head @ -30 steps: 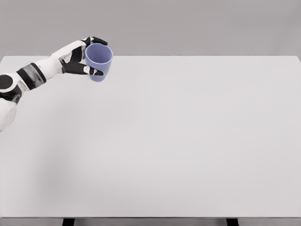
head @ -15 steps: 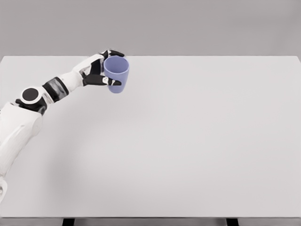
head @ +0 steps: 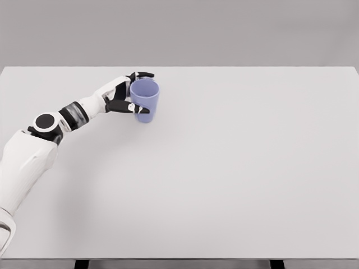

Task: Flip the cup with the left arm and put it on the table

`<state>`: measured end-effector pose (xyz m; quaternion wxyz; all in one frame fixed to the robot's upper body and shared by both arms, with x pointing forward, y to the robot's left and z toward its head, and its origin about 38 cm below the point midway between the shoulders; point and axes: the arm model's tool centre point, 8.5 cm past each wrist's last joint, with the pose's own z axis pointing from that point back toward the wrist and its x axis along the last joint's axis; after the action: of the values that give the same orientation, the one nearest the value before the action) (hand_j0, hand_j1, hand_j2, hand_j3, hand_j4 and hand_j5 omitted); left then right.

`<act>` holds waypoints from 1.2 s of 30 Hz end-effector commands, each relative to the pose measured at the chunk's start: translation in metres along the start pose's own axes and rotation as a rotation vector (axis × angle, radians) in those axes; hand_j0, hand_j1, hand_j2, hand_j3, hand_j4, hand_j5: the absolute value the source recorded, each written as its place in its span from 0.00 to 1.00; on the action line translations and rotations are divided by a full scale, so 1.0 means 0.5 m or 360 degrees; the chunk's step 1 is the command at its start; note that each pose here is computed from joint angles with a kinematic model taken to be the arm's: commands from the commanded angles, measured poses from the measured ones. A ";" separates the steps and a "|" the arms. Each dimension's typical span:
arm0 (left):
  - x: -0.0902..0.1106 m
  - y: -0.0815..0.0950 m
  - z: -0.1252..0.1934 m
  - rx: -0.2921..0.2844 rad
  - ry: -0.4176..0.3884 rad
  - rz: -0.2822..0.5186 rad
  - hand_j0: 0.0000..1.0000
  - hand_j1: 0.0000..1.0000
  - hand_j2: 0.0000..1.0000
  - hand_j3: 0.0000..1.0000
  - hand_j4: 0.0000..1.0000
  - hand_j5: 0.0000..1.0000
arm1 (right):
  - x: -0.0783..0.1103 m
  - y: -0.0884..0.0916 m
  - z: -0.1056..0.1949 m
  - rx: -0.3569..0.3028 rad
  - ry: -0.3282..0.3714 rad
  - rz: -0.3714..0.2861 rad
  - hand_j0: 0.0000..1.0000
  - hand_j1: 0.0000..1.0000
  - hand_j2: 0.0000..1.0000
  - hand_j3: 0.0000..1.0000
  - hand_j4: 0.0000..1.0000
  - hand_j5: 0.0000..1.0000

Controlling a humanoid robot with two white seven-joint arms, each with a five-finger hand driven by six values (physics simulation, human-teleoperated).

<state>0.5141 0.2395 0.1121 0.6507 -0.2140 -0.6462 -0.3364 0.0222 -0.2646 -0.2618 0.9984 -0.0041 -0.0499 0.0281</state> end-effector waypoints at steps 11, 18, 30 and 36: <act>0.010 0.009 0.007 0.0006 -0.0022 -0.0023 1.00 1.00 1.00 1.00 1.00 1.00 | 0.000 0.000 0.000 0.0000 0.0000 0.0000 1.00 1.00 1.00 1.00 1.00 1.00; 0.036 0.043 0.036 0.0032 -0.0043 -0.0102 1.00 1.00 1.00 1.00 1.00 1.00 | 0.000 0.000 0.000 0.0000 0.0000 0.0000 1.00 1.00 1.00 1.00 1.00 1.00; 0.146 0.124 0.145 0.0062 -0.0152 -0.0419 1.00 1.00 1.00 1.00 1.00 1.00 | 0.000 0.000 0.000 0.0000 0.0000 0.0000 1.00 1.00 1.00 1.00 1.00 1.00; 0.122 0.182 0.259 0.0154 -0.0001 -0.0540 1.00 1.00 1.00 1.00 1.00 1.00 | 0.000 0.000 0.000 0.0000 0.0000 0.0000 1.00 1.00 1.00 1.00 1.00 1.00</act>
<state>0.4888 0.3655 0.1888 0.5912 -0.0888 -0.6900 -0.4080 0.0222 -0.2646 -0.2618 0.9983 -0.0041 -0.0499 0.0281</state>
